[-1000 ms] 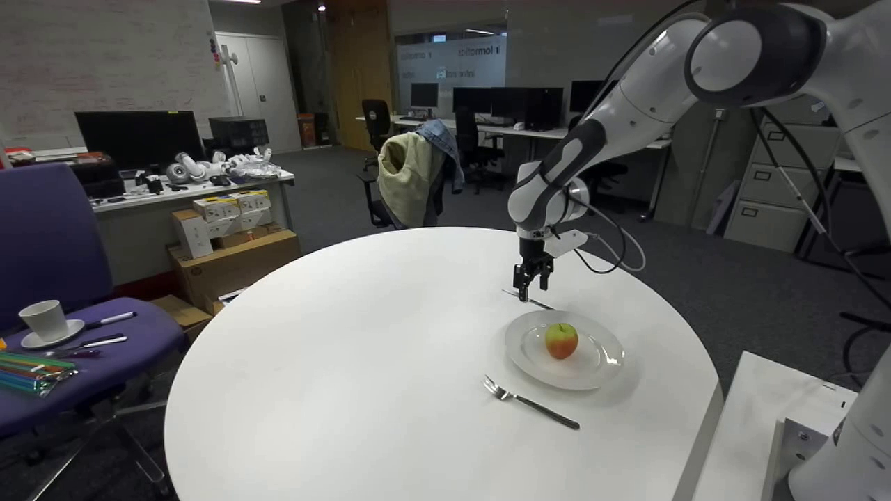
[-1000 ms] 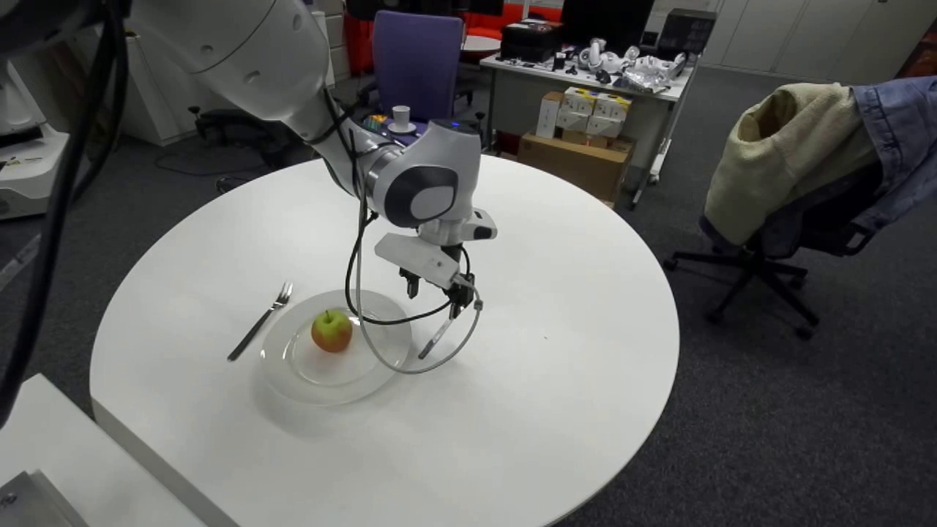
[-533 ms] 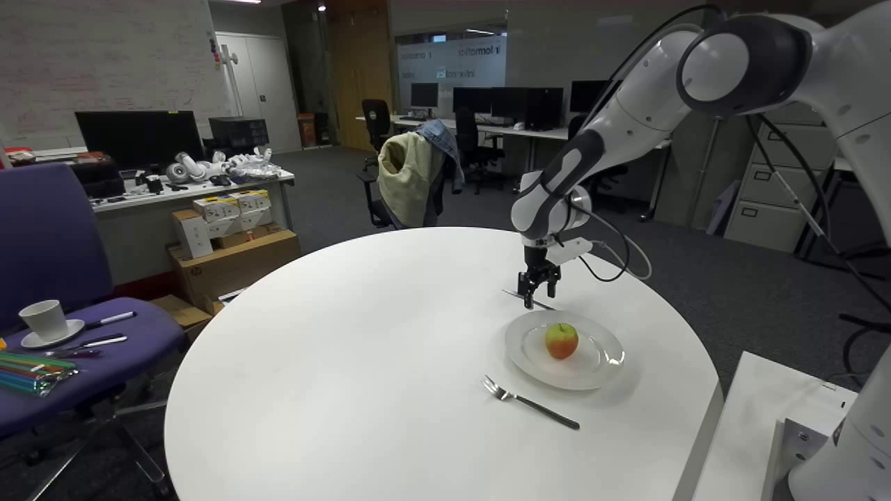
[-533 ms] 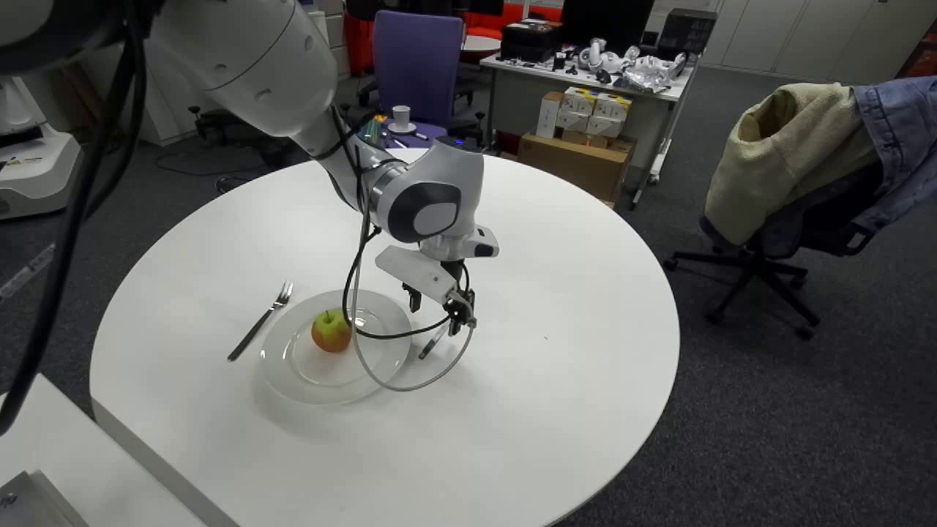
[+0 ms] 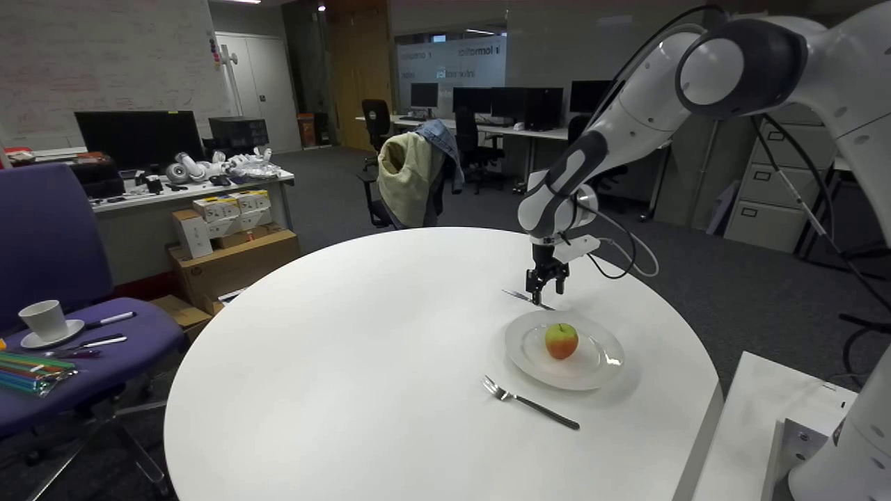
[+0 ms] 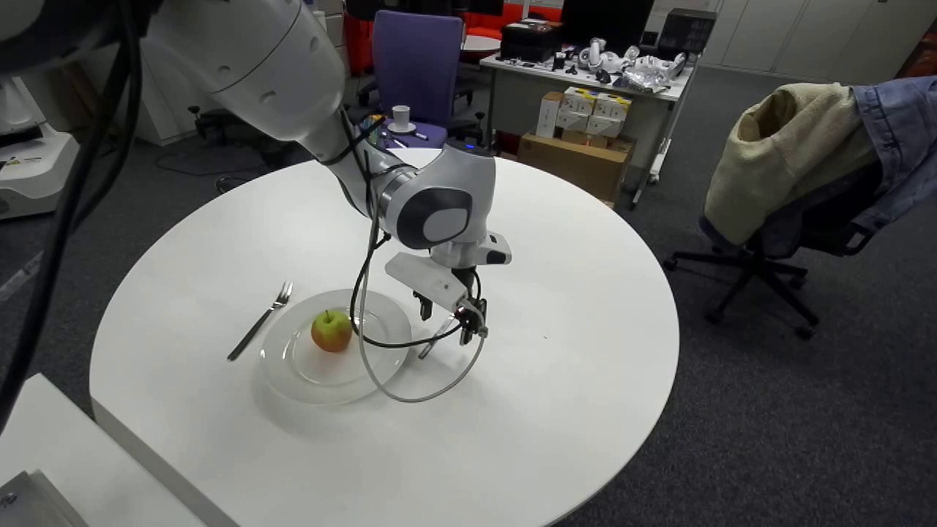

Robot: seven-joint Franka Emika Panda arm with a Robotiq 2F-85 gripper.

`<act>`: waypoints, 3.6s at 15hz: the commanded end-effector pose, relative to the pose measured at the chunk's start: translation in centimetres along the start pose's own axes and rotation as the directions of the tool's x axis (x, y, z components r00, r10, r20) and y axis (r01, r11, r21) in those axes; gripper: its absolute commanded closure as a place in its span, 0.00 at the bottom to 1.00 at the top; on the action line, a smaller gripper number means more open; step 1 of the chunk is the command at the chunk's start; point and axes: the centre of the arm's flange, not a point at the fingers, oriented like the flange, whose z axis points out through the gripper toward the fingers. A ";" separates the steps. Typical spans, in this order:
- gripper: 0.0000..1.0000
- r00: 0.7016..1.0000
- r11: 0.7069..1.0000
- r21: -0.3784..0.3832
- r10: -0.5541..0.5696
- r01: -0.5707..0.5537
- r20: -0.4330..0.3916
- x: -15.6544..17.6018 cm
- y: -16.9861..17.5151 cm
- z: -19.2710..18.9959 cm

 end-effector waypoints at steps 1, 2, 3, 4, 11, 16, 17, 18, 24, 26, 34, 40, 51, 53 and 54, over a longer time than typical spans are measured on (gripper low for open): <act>0.00 1.000 1.000 -0.011 0.002 -0.002 -0.024 0.4 -0.1 -0.3; 0.00 1.000 1.000 -0.009 -0.001 0.001 -0.028 0.4 -0.2 -0.3; 0.00 0.999 1.000 -0.013 -0.001 0.000 -0.032 0.5 -0.4 -0.3; 0.00 0.999 1.000 -0.013 0.000 0.000 -0.036 0.6 -0.4 -0.3; 0.00 0.996 1.000 -0.025 -0.003 0.000 -0.085 1.2 -0.7 -0.3; 0.00 0.995 1.000 -0.020 -0.016 0.014 -0.099 1.5 -1.5 0.4; 0.00 0.995 1.000 -0.019 -0.017 0.015 -0.097 1.5 -1.6 0.5; 0.00 0.995 1.000 -0.017 -0.018 0.016 -0.096 1.5 -1.7 0.6; 0.57 0.995 1.000 -0.014 -0.012 0.011 -0.102 1.5 -1.5 0.4; 0.73 0.994 1.000 -0.014 -0.010 0.009 -0.107 1.6 -1.4 0.2; 0.98 0.994 1.000 -0.012 -0.006 0.005 -0.111 1.6 -1.4 0.0; 0.98 0.993 0.994 -0.102 0.035 -0.047 -0.111 0.9 -0.4 -1.3; 0.98 0.996 0.887 -0.453 0.088 -0.093 -0.033 0.8 2.7 -2.7; 0.98 0.995 0.838 -0.540 0.099 -0.078 0.011 0.7 3.0 -2.5; 0.98 0.994 0.813 -0.579 0.104 -0.064 0.036 0.7 3.0 -2.4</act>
